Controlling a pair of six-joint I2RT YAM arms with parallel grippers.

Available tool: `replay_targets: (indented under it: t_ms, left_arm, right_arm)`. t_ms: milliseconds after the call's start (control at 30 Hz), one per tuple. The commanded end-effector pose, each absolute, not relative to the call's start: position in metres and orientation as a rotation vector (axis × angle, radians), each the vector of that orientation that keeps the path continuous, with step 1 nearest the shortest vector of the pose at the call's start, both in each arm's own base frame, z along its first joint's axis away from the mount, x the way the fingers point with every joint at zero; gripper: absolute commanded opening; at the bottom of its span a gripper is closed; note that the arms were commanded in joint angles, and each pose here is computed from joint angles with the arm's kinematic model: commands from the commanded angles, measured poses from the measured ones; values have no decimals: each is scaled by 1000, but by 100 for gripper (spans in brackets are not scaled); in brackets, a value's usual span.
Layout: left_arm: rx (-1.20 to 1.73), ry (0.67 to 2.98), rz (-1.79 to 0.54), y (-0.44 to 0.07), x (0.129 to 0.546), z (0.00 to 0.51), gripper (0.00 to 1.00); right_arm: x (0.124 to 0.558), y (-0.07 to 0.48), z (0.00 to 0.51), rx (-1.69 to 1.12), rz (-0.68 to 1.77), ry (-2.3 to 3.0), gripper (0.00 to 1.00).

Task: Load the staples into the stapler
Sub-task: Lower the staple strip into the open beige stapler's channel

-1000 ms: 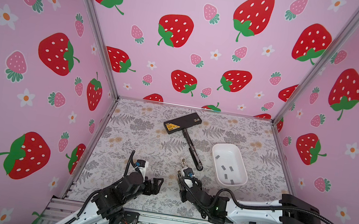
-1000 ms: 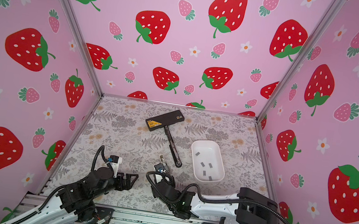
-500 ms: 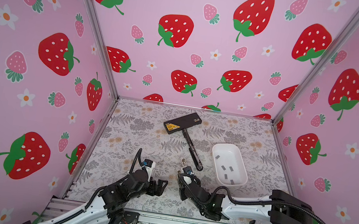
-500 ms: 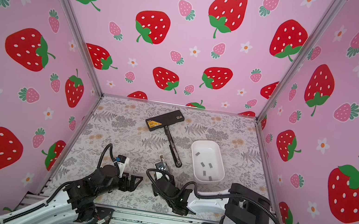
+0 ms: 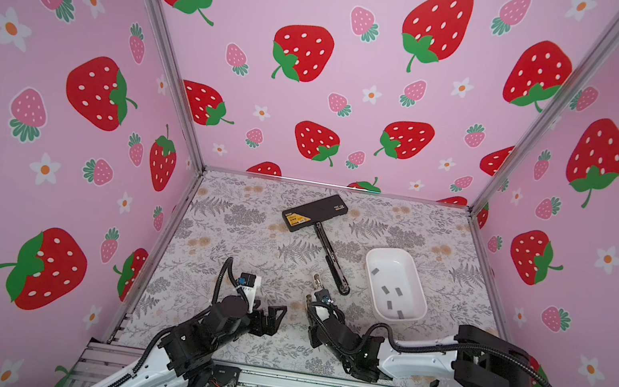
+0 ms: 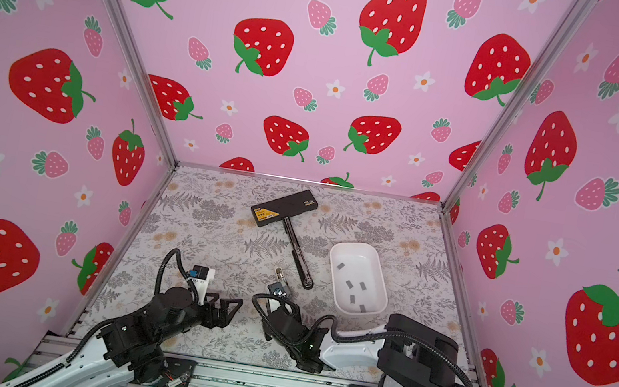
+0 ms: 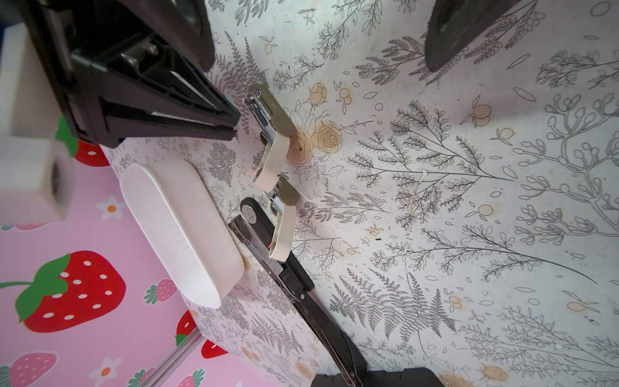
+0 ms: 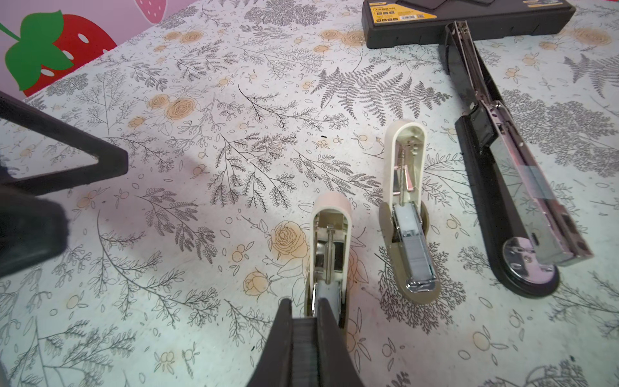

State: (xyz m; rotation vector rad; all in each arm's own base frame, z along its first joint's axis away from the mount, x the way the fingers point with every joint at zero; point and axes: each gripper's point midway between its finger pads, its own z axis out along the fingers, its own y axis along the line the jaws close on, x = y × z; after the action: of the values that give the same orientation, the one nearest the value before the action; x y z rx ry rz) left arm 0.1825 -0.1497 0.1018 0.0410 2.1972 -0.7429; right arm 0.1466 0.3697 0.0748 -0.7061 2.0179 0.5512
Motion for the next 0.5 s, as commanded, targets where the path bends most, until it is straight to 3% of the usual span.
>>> replay_targets:
  t_ms: [0,467]
  left_arm:
    - [-5,2204,-716,-143,183,100,99]
    - [-10,2228,-680,-142,187,96,99]
  right_arm:
    - [146,371,67,-689,558,2032,6]
    - [163,361,63,-658,493,2035,4]
